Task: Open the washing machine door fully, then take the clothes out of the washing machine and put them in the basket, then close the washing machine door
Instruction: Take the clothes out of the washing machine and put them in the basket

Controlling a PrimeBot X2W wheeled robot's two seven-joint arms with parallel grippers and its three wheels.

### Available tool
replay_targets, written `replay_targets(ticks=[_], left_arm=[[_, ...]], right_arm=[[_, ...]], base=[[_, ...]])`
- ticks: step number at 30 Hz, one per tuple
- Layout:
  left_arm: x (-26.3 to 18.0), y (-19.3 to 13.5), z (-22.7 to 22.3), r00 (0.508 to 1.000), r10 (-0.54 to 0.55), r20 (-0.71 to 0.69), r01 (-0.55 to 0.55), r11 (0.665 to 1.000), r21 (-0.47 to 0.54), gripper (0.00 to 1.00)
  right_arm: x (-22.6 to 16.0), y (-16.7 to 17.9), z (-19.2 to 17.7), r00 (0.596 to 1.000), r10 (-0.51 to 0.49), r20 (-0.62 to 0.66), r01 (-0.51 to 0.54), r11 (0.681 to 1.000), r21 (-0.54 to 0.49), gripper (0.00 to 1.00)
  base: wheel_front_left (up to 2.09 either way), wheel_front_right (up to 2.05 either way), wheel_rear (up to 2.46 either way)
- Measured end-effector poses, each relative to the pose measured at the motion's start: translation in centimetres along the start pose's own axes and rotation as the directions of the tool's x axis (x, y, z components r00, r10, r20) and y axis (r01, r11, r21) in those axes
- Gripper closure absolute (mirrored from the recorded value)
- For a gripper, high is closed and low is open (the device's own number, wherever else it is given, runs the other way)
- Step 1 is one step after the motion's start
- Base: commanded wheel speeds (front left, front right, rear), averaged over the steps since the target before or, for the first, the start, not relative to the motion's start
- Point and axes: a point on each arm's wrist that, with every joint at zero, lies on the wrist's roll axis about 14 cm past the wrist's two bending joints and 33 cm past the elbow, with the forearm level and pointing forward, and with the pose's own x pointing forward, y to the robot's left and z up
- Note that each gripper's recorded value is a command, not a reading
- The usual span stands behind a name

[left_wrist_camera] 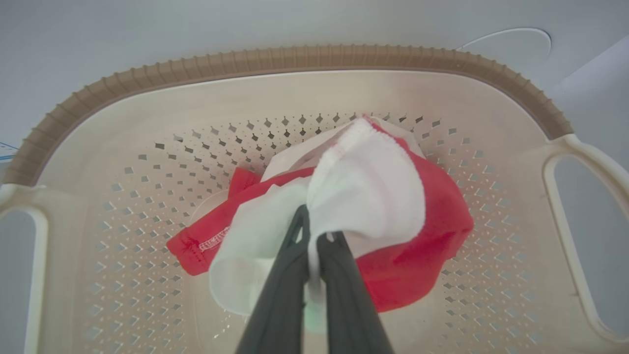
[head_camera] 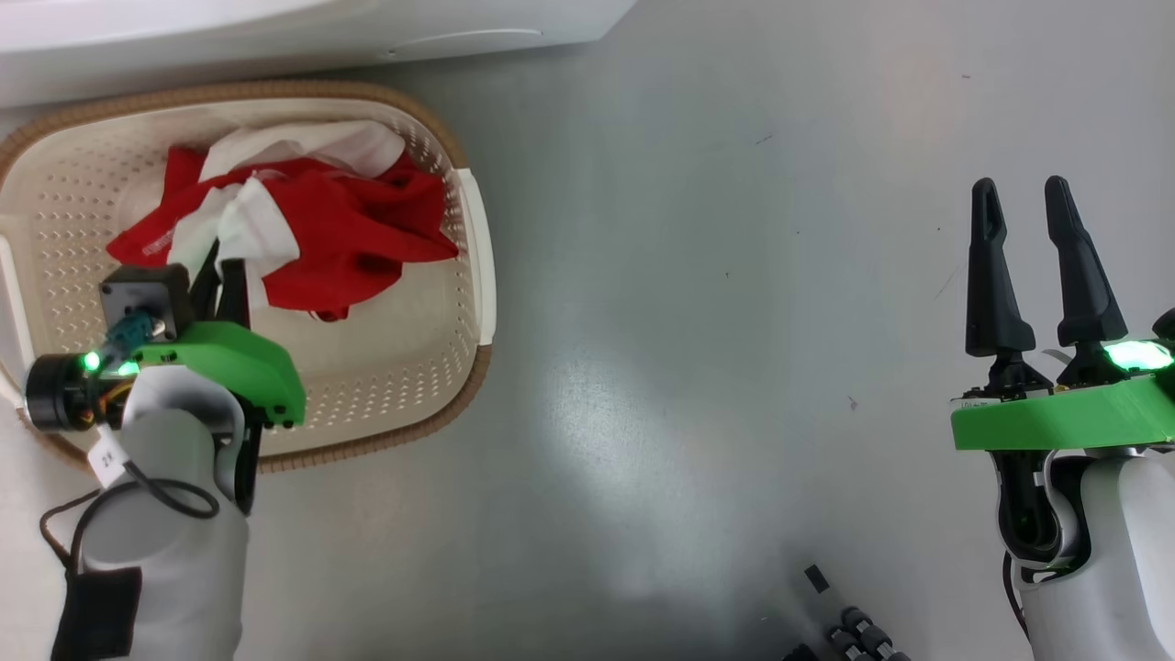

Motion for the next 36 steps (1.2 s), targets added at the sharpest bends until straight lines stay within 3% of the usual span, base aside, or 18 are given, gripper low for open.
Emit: replay_targets(ticks=[1,3,4,5,6,25,36], left_arm=[[0.1,0.0,0.0,1.0,0.0,-0.001,0.0,1.0,0.0,0.55],[0.2,0.0,0.0,1.0,0.0,-0.003,0.0,1.0,-0.002,0.23],[0.2,0.0,0.0,1.0,0.001,-0.004,-0.001,1.0,-0.002,0.11],[0.1,0.0,0.1,1.0,0.002,-0.004,-0.002,1.0,-0.002,0.02],[0.1,0.0,0.1,1.0,0.004,-0.004,-0.004,1.0,-0.002,0.0],[-2.4,0.2,4.2,0.994,0.039,0.105,-0.032,0.997,-0.066,0.0],[-6.1,0.9,8.9,0.966,0.057,0.253,-0.038,0.996,-0.079,0.0]], right_arm=[[0.0,0.0,0.0,1.0,-0.001,-0.001,0.001,1.0,0.0,0.0],[0.1,0.0,0.0,1.0,0.0,0.0,0.0,1.0,0.001,0.0],[0.1,0.1,0.0,1.0,0.001,0.002,-0.001,1.0,0.002,0.0],[0.2,0.1,0.1,1.0,0.003,0.005,-0.003,1.0,0.002,0.0],[0.3,0.2,0.3,1.0,0.006,0.01,-0.006,1.0,0.003,0.0],[-0.2,1.6,3.0,0.997,0.04,0.068,-0.041,0.999,0.013,0.0],[-1.9,2.7,4.9,0.993,0.068,0.102,-0.07,0.997,0.014,0.0]], base=[[0.0,0.0,0.0],[0.0,0.0,0.0],[0.0,0.0,0.0],[0.0,0.0,0.0],[0.0,0.0,0.0],[0.0,0.0,0.0],[0.0,0.0,0.0]])
